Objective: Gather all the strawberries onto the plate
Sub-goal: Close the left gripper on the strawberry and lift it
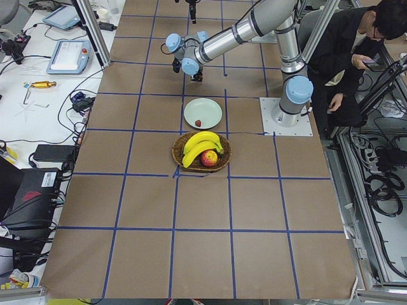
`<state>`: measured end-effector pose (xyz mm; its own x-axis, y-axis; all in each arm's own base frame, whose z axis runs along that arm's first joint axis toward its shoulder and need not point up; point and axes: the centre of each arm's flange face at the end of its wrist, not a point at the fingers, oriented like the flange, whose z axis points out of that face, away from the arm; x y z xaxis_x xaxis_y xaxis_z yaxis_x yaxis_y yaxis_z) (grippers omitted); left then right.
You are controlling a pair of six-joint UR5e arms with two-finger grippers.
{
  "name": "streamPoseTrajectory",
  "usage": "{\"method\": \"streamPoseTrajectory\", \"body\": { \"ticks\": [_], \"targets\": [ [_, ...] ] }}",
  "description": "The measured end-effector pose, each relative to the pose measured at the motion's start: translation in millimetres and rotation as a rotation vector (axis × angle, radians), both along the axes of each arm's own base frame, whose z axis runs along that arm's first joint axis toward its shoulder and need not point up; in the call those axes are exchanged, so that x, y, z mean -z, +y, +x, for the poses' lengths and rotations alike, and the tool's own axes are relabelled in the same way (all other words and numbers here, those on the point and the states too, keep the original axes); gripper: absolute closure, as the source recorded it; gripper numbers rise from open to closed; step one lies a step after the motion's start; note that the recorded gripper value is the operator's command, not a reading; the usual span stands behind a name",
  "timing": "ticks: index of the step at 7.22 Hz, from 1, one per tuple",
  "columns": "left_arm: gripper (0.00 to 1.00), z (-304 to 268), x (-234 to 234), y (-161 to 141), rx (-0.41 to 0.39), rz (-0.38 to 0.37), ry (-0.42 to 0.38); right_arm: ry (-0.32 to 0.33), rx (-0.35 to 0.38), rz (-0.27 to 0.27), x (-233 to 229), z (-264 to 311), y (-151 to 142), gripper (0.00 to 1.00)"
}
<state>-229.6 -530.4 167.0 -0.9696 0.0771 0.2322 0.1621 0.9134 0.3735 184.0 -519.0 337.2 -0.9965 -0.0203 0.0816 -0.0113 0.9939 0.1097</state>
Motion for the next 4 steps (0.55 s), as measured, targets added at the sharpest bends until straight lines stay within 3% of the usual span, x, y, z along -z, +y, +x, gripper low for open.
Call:
{"method": "streamPoseTrajectory", "body": {
  "ticks": [4],
  "targets": [
    [1.00,16.5,-60.3,-7.7,0.050,-0.061,-0.103,0.005,-0.004,-0.002,0.1,-1.5,-0.7,0.00]
  ]
}}
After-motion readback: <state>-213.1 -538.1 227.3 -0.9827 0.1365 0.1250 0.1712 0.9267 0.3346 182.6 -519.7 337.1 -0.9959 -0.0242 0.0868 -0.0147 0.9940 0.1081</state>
